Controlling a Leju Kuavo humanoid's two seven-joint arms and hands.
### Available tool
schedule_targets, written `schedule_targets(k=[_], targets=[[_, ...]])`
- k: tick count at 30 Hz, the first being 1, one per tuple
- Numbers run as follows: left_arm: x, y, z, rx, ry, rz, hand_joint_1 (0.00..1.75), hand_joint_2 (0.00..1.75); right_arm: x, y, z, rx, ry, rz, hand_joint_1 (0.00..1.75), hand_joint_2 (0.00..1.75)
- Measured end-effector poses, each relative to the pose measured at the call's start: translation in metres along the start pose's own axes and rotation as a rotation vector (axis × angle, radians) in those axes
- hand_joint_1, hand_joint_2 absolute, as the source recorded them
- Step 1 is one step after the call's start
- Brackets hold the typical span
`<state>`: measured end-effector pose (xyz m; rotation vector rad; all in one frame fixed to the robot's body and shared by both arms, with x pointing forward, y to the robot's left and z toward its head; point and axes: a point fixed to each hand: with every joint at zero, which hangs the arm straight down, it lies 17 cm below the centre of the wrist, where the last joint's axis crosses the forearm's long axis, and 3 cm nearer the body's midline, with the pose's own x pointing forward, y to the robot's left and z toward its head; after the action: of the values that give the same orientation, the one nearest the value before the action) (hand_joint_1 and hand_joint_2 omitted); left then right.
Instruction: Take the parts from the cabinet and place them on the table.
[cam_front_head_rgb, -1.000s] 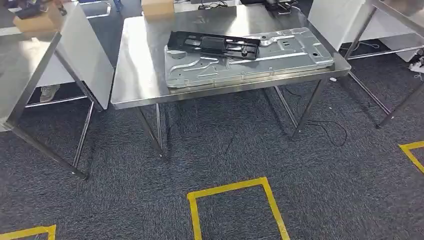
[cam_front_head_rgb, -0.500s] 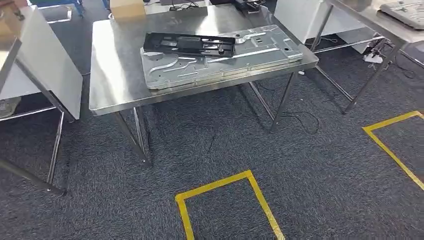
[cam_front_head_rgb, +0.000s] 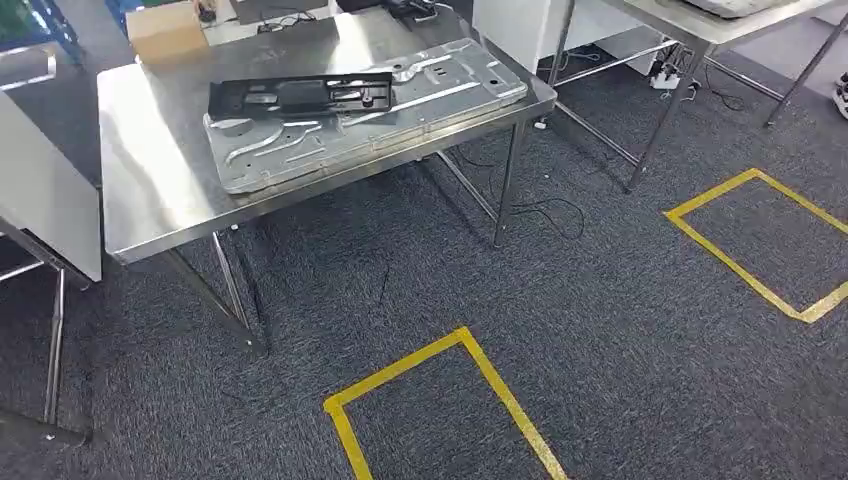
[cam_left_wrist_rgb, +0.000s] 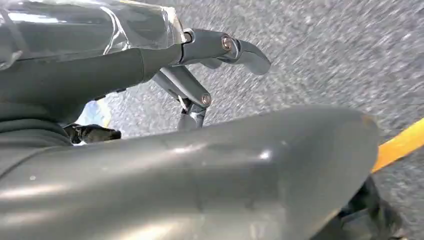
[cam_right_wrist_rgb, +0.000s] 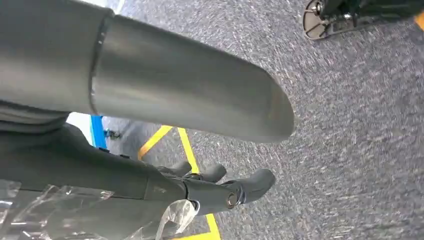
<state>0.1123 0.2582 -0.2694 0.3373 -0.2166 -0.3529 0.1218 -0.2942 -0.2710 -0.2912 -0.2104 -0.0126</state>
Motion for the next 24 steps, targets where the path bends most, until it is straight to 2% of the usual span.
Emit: schedule_targets(k=[11,24], targets=[[-0.022,-0.002,0.0,-0.02,0.087,0.008,0.0,0.0,0.005,0.009,0.003,0.013,-0.026,-0.007,0.0,0.0],[-0.017,0.0,-0.001,-0.012,0.063,0.026,0.0,0.0,-0.001,0.009,0.003,0.015,-0.013,-0.005,0.0,0.0]])
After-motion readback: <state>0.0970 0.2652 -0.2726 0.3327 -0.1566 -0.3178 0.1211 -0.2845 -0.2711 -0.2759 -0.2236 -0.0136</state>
